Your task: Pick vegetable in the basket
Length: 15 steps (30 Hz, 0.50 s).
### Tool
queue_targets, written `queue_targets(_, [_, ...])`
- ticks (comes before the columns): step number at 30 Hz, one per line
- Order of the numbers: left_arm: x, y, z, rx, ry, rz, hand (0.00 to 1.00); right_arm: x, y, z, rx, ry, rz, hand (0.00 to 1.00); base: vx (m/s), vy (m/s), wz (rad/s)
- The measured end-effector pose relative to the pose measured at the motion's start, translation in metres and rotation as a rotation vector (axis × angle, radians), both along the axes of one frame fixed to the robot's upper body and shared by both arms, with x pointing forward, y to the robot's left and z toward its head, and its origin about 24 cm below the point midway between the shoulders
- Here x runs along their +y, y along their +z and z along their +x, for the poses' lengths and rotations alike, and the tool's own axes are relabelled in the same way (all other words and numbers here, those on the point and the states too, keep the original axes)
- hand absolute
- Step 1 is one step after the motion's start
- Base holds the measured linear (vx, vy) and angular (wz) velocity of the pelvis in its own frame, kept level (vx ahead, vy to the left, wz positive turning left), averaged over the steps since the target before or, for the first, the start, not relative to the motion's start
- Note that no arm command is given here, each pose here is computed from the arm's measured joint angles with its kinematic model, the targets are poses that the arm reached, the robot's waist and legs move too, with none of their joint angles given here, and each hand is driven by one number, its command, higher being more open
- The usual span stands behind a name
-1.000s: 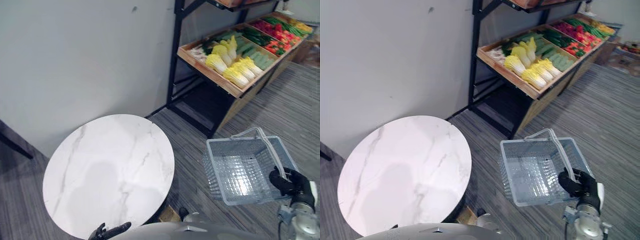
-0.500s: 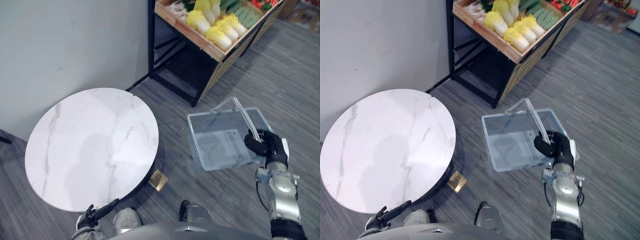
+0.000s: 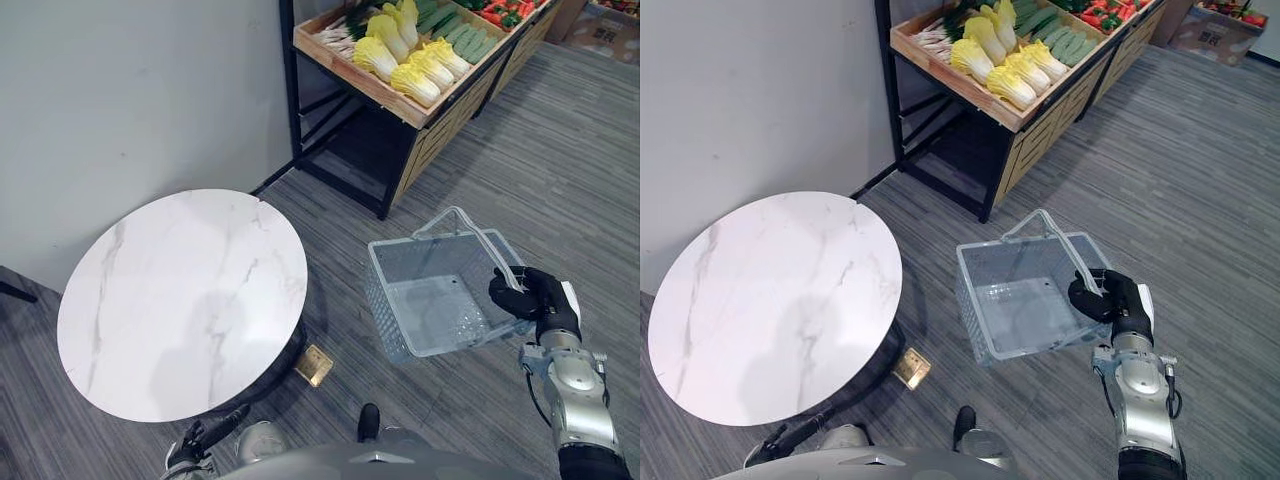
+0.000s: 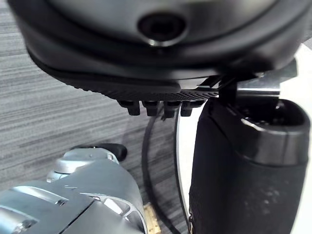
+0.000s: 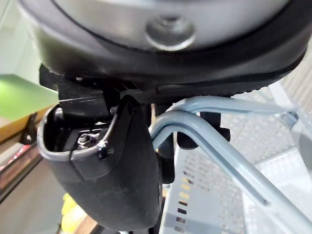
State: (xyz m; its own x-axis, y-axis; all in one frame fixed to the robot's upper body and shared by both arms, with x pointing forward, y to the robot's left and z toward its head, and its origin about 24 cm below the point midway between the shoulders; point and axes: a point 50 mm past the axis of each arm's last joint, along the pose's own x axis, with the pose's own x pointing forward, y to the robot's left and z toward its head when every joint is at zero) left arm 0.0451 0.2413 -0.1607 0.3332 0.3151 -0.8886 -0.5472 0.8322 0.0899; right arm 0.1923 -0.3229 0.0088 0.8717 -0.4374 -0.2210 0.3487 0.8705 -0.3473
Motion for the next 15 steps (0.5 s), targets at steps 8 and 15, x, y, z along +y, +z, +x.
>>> queue_targets(8, [0.0, -0.001, -0.012, 0.028, 0.005, 0.002, 1.0, -0.015, 0.011, -0.005, -0.056, -0.085, -0.018, 0.0, -0.07, 0.043, -0.84])
queue_targets(15, [0.006, 0.008, 0.03, -0.096, -0.013, 0.048, 1.0, -0.021, 0.012, -0.009, -0.074, -0.12, -0.012, 0.0, -0.03, 0.141, -1.08])
